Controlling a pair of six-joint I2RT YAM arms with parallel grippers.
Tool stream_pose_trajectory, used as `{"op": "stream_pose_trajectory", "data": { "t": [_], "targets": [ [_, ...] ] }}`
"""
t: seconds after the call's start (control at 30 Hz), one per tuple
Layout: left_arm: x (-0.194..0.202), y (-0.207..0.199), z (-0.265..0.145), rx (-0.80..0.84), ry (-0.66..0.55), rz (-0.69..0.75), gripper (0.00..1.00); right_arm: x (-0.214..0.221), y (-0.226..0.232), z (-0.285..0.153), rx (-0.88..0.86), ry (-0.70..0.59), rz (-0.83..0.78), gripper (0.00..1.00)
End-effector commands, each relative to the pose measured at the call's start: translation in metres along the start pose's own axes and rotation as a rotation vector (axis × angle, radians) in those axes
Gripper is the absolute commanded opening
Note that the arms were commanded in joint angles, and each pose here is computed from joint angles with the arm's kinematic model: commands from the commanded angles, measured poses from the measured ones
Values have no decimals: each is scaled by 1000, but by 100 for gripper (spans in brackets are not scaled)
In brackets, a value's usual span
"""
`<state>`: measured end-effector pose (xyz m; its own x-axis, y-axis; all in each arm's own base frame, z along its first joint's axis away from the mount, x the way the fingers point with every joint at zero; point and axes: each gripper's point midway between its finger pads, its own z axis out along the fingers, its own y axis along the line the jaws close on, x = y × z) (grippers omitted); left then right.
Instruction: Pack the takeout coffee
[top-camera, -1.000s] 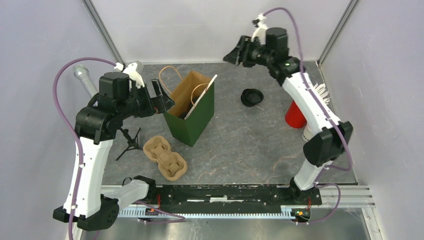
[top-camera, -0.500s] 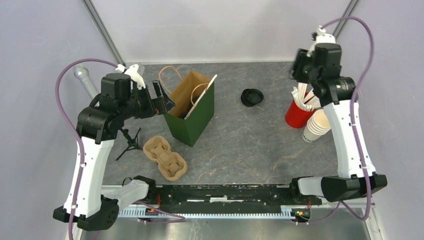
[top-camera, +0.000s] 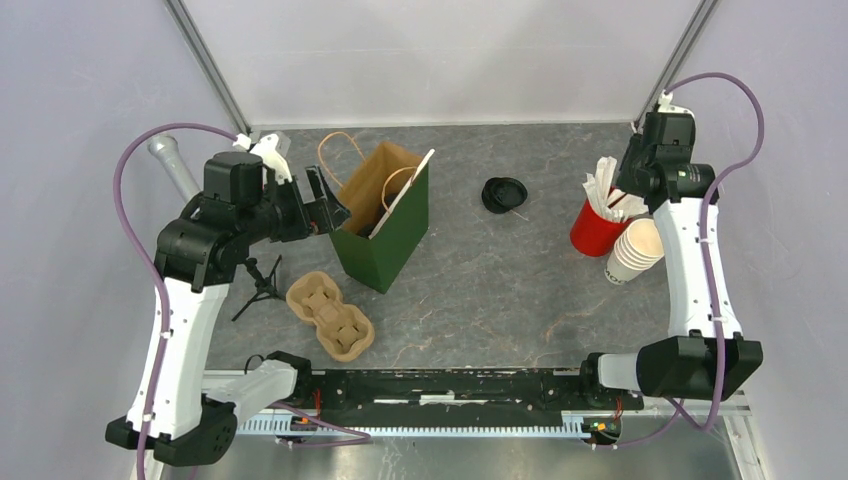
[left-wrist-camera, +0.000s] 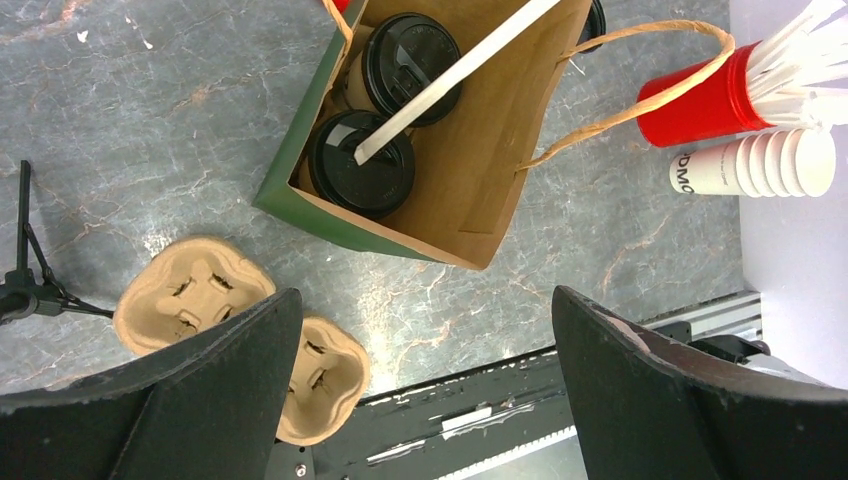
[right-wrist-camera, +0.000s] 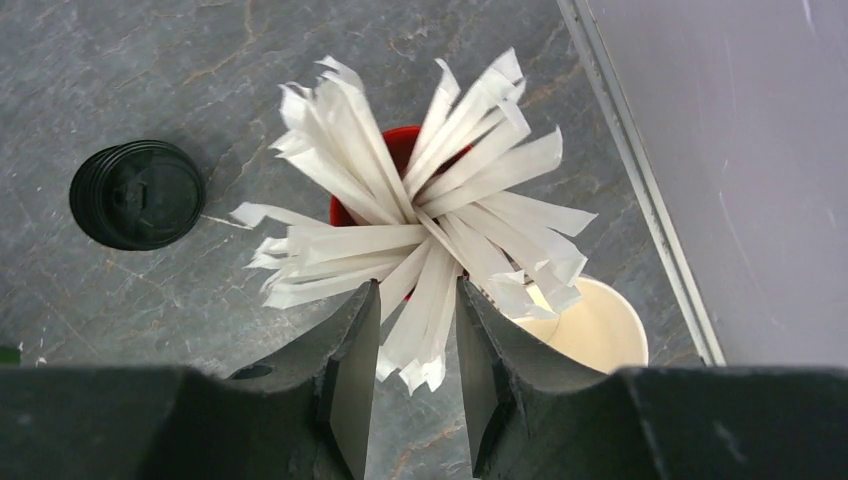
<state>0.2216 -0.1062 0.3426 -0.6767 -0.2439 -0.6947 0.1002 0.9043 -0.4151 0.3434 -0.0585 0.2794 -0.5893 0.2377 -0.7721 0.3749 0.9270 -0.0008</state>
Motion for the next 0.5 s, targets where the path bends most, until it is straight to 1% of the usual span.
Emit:
{"op": "stream_pose_trajectory", "data": {
  "t": [0.0, 0.07, 0.27, 0.37, 0.47],
  "targets": [
    [-4, -10, -6, 58, -33, 7, 100, -3, -13, -2, 52, -53, 119, 42],
    [-2, -10, -8, 61, -32, 6, 100, 7, -24, -8, 104, -40, 135, 46],
    [4, -6, -7, 51, -29, 10, 100, 16, -40, -32, 154, -63, 159, 45],
    [5, -6, -2, 58, -18, 13, 100, 22, -39, -28, 147, -60, 177, 45],
    [5, -7, 1, 64, -14, 12, 100, 19, -26, -18, 74, -91, 188, 41]
  ]
}}
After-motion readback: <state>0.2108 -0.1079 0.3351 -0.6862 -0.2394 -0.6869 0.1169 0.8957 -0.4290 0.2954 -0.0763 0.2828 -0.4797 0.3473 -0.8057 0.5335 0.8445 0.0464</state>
